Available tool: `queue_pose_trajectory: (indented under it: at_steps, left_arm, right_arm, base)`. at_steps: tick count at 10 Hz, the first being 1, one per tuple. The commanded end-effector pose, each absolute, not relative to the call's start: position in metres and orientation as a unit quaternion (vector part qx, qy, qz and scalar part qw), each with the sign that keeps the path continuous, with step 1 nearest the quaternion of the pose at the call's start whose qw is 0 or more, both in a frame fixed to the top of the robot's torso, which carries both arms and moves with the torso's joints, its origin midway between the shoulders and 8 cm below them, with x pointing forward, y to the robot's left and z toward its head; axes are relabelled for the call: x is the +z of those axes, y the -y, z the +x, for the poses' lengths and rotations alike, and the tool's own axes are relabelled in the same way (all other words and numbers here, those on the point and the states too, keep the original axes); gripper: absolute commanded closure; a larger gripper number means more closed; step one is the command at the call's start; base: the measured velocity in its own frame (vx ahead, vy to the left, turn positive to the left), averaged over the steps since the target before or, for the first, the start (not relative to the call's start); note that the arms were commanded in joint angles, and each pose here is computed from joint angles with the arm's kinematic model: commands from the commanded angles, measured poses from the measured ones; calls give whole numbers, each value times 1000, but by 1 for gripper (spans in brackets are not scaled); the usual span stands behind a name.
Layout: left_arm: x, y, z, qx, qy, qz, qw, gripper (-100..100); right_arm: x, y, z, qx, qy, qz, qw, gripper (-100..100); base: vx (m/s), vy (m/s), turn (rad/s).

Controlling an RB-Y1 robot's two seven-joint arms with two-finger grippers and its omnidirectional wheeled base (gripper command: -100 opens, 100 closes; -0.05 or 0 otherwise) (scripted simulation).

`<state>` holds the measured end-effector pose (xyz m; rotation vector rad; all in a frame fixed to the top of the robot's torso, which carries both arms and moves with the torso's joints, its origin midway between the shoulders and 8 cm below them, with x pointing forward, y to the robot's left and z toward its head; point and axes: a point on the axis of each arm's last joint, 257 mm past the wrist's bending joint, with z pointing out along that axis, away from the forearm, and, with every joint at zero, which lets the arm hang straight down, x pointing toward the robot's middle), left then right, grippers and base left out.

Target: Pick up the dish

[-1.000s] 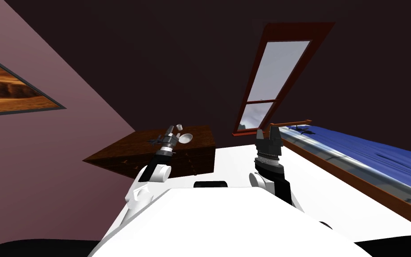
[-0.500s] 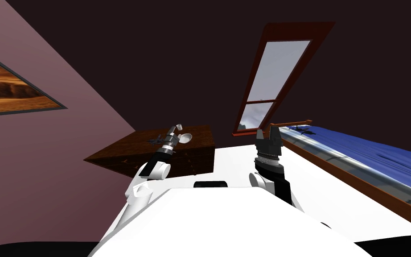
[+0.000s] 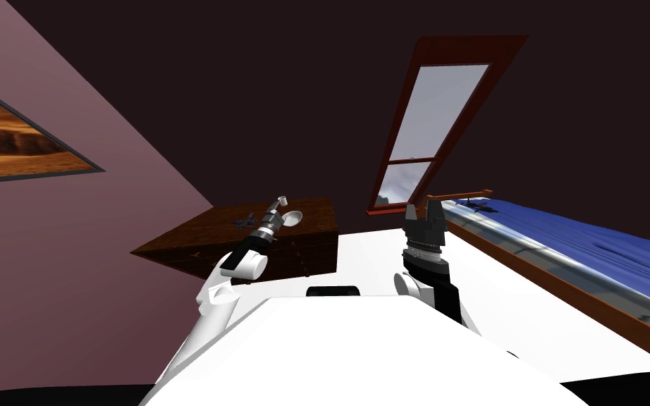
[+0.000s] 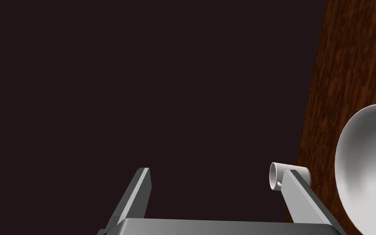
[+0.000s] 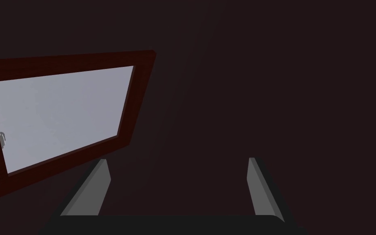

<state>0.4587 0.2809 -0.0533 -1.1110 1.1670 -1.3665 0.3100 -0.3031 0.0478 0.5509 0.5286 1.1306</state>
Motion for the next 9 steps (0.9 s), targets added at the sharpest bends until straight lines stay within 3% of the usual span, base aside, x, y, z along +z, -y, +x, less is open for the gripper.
queue_pose_trajectory:
  at_steps: [1, 9]
  left_arm:
    - [-63, -284, 460, -553, -488, -469, 485, -100]
    - [-99, -304, 472, -508, -519, -530, 438, -100]
  right_arm:
    - [48, 303, 310, 522, -244, 255, 776, 0]
    - [48, 303, 310, 522, -244, 255, 776, 0]
  base:
    - [-1, -11, 0]
    - [2, -18, -13]
